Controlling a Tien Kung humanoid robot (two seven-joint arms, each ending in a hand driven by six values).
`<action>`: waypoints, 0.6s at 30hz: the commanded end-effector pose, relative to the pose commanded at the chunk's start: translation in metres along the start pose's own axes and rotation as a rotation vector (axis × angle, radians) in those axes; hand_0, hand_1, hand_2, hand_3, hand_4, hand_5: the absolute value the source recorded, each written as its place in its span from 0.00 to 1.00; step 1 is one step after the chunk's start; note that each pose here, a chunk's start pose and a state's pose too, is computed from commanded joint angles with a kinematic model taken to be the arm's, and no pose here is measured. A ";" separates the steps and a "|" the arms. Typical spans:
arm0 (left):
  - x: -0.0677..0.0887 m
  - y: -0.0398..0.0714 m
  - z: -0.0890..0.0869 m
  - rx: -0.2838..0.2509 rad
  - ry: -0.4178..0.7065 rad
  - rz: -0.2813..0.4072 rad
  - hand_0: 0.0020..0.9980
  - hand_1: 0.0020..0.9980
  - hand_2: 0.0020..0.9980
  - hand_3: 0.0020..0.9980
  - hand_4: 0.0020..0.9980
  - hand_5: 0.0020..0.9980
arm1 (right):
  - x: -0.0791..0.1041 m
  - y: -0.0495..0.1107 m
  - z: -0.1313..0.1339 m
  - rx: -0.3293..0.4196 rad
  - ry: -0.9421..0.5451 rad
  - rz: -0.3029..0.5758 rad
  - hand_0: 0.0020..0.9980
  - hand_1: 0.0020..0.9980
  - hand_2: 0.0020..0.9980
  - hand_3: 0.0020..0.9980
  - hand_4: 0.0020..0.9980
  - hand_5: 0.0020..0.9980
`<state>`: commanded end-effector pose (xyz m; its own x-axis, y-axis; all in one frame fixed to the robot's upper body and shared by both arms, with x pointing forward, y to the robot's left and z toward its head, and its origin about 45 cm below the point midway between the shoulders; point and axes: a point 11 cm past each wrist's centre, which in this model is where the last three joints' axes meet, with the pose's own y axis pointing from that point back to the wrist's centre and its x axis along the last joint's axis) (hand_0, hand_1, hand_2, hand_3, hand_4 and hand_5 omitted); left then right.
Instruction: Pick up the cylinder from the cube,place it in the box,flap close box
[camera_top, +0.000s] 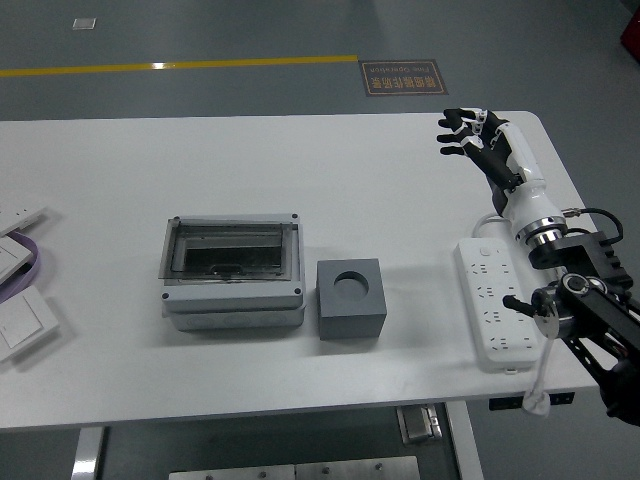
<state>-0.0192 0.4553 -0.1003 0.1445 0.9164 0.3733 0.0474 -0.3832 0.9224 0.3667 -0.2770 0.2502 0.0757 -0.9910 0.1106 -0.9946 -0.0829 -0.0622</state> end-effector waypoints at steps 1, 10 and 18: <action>0.000 0.000 -0.001 0.002 0.000 0.000 0.58 0.57 0.55 0.61 0.65 0.19 | 0.000 0.000 0.000 0.000 0.000 0.001 0.55 0.56 0.62 0.60 0.83 0.58; 0.000 0.000 -0.001 0.003 0.000 -0.001 0.58 0.57 0.55 0.61 0.65 0.20 | 0.001 -0.001 0.001 0.002 -0.007 -0.005 0.57 0.56 0.62 0.60 0.83 0.58; -0.001 0.000 -0.003 0.007 0.000 -0.002 0.58 0.57 0.55 0.61 0.65 0.20 | 0.001 -0.001 0.003 -0.006 -0.012 -0.022 0.58 0.55 0.61 0.60 0.83 0.57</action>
<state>-0.0219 0.4552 -0.1004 0.1448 0.9170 0.3717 0.0544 -0.3825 0.9224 0.3680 -0.2780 0.2471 0.0985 -0.9901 0.1001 -0.9931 -0.1043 -0.0541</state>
